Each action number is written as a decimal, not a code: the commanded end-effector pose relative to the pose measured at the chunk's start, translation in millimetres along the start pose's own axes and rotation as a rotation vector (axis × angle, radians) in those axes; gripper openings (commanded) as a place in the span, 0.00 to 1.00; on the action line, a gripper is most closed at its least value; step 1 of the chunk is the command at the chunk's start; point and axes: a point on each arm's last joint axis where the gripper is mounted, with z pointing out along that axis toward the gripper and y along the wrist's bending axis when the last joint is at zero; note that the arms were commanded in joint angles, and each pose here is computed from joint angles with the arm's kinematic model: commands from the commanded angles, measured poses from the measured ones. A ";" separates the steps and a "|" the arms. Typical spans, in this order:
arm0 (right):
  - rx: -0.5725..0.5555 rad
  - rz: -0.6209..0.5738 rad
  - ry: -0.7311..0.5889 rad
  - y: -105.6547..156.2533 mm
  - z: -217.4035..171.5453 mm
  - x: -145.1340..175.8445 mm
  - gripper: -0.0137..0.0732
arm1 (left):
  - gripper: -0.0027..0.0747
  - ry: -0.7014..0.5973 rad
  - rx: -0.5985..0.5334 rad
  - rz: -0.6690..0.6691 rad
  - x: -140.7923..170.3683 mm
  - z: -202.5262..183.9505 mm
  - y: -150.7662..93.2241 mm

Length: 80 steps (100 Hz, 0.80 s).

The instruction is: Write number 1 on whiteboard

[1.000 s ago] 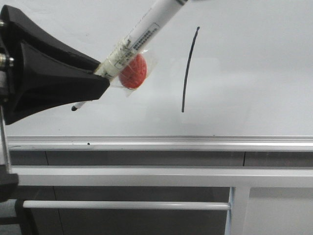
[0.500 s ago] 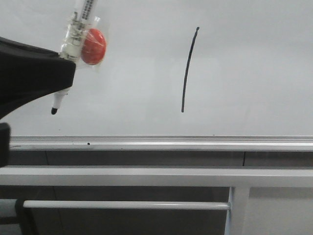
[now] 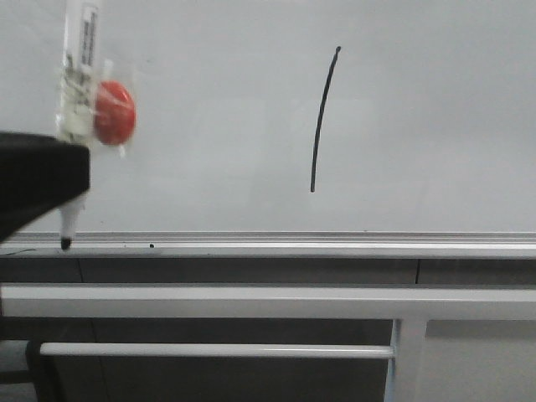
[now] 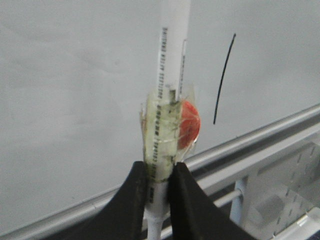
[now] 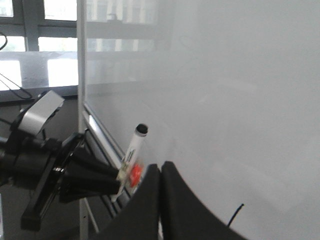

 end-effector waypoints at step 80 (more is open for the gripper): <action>0.281 -0.019 -0.090 -14.1 -26.0 36.8 0.08 | 0.01 -0.216 -0.212 -0.095 -20.8 43.0 -14.7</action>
